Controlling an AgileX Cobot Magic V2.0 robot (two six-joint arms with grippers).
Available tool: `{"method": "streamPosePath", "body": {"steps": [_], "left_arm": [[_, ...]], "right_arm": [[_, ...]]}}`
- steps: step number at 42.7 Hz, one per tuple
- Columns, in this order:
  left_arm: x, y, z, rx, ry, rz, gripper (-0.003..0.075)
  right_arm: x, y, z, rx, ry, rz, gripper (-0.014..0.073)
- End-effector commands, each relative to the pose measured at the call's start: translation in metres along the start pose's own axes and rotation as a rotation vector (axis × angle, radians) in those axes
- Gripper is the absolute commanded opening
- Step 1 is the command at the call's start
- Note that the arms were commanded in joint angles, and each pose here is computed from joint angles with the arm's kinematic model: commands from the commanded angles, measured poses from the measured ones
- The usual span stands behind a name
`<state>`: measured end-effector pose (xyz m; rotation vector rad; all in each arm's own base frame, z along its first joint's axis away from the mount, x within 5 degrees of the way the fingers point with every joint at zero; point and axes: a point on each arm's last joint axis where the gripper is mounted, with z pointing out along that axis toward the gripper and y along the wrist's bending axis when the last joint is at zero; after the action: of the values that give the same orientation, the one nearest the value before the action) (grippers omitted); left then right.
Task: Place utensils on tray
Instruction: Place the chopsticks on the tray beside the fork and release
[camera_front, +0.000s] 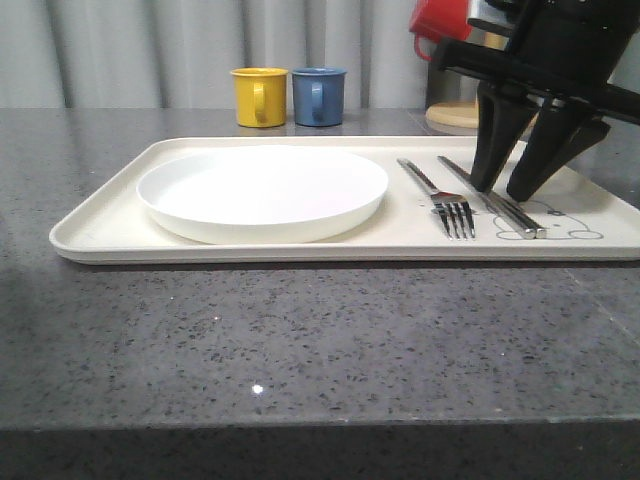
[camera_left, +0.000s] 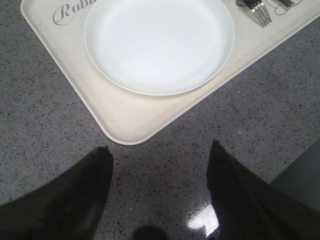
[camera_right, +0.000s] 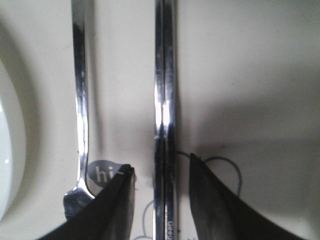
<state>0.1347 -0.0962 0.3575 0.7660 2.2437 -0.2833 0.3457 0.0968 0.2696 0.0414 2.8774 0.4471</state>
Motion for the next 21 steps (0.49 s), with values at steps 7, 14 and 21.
{"method": "streamPosePath", "body": {"steps": [7,14,21], "left_arm": [[-0.011,-0.001,-0.007,0.002,-0.093,-0.004,0.0417],[-0.011,-0.001,-0.007,0.002,-0.093,-0.004,0.0417],[-0.011,-0.001,-0.007,0.002,-0.093,-0.004,0.0417]], "right_arm": [[0.01,-0.006,-0.07,0.19,-0.168,-0.171,0.0304],[0.026,-0.023,-0.108,0.343,-0.254,-0.215,0.0304],[0.031,-0.064,-0.126,0.414,-0.27,-0.104,0.0304]]}}
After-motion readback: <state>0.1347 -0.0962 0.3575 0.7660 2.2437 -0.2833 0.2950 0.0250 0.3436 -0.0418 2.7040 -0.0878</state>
